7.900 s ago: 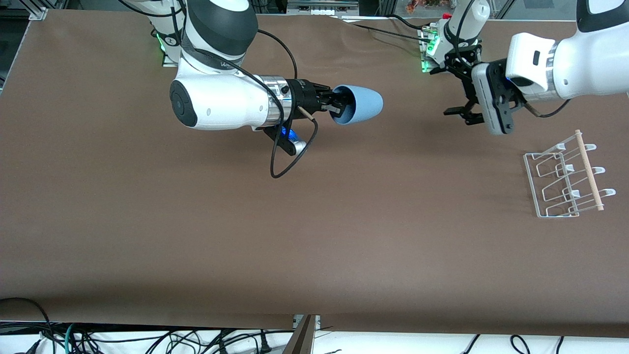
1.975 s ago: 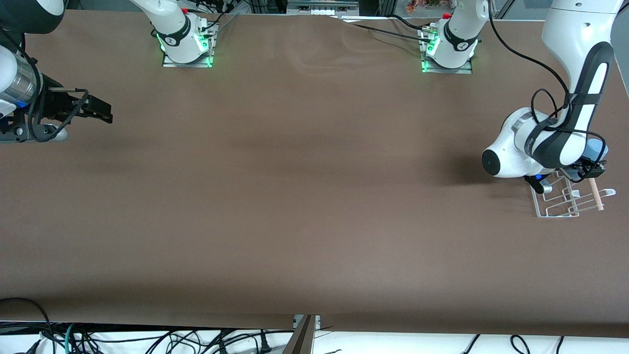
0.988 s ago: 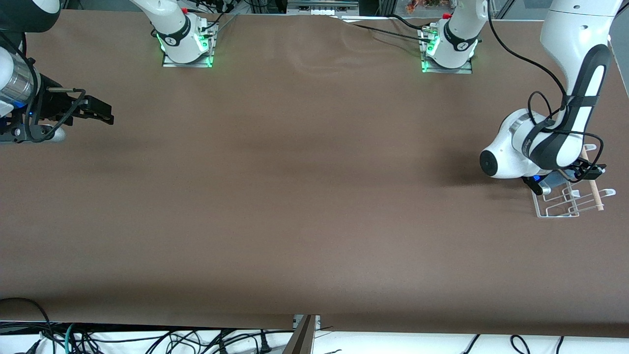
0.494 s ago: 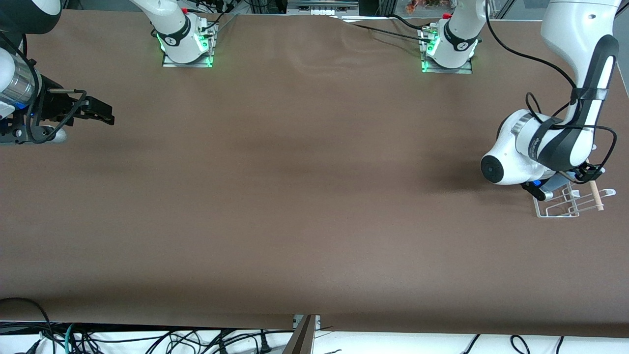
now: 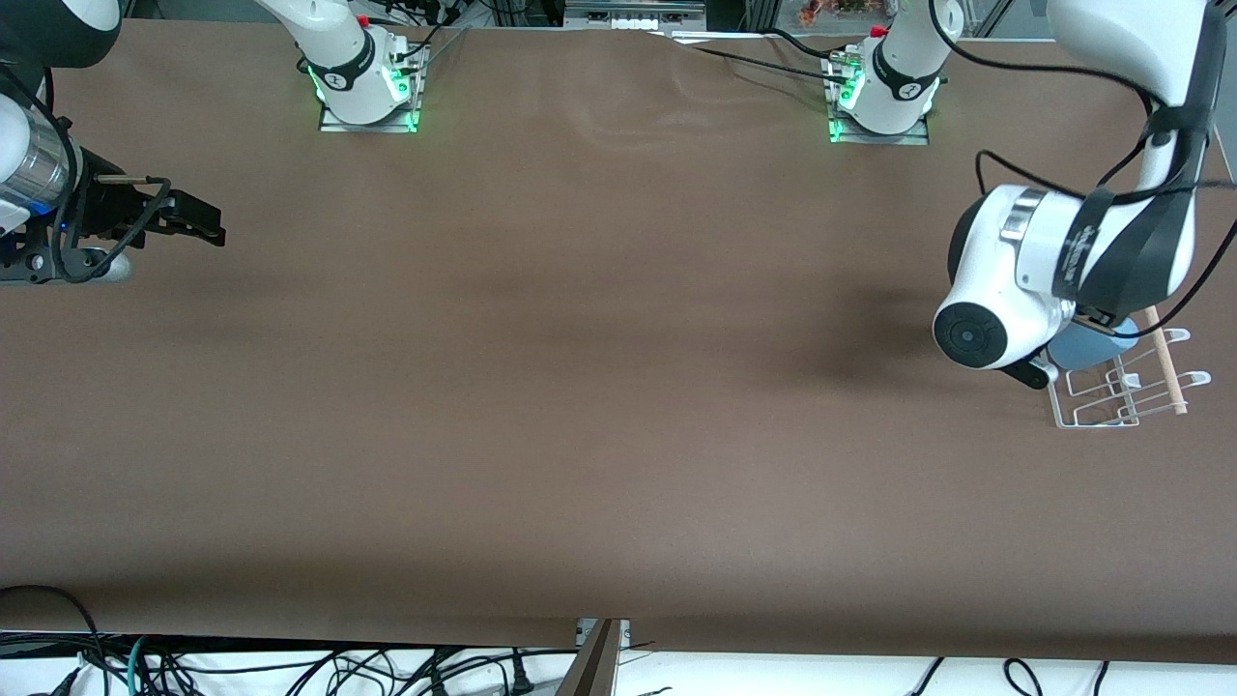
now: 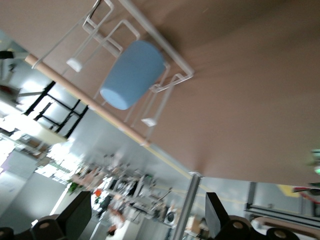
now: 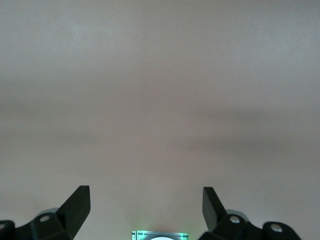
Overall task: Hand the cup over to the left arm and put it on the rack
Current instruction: 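Open the left gripper to release the cup in the rack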
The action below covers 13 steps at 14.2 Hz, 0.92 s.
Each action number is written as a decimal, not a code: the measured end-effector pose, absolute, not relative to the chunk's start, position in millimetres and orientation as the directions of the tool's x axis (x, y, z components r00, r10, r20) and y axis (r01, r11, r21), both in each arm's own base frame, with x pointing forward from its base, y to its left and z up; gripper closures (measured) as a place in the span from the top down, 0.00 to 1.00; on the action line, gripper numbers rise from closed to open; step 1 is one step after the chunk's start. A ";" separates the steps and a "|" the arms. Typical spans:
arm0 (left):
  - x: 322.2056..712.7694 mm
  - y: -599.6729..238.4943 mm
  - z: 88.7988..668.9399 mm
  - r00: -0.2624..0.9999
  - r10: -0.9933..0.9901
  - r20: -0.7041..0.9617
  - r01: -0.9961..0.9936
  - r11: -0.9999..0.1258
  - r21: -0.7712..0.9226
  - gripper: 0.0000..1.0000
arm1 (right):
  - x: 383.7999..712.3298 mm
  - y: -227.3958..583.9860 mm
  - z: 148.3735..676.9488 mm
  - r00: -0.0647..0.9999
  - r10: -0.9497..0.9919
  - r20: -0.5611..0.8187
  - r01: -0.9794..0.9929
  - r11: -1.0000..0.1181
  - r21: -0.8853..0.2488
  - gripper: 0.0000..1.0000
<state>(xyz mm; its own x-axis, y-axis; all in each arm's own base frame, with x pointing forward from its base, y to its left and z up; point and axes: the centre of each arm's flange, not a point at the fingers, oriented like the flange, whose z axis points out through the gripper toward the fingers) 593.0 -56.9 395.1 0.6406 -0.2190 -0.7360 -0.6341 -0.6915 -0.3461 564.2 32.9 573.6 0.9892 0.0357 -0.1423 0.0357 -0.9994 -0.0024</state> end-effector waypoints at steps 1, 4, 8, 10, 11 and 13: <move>596.1 -75.5 410.9 0.661 -0.252 -0.707 -0.622 -0.711 -0.328 1.00 | 564.2 32.9 573.5 0.989 0.036 -0.142 0.036 -0.999 -0.002 1.00; 602.2 -127.0 454.3 0.760 -0.274 -0.590 -0.556 -0.744 -0.371 1.00 | 564.3 33.0 573.5 0.989 0.036 -0.143 0.036 -0.999 -0.002 1.00; 602.1 -172.7 511.5 0.865 -0.274 -0.421 -0.425 -0.846 -0.322 1.00 | 564.3 33.0 573.4 0.989 0.036 -0.143 0.036 -0.999 -0.002 1.00; 607.5 -178.6 532.1 0.889 -0.299 -0.347 -0.398 -0.879 -0.262 1.00 | 564.4 33.0 573.4 0.989 0.036 -0.143 0.036 -0.999 -0.002 1.00; 610.8 -180.6 536.7 0.897 -0.312 -0.313 -0.390 -0.893 -0.226 1.00 | 564.4 33.0 573.4 0.989 0.036 -0.143 0.036 -0.999 -0.002 1.00; 620.7 -180.3 540.1 0.915 -0.326 -0.239 -0.368 -0.916 -0.158 1.00 | 564.4 33.0 573.4 0.989 0.036 -0.142 0.036 -0.999 -0.002 1.00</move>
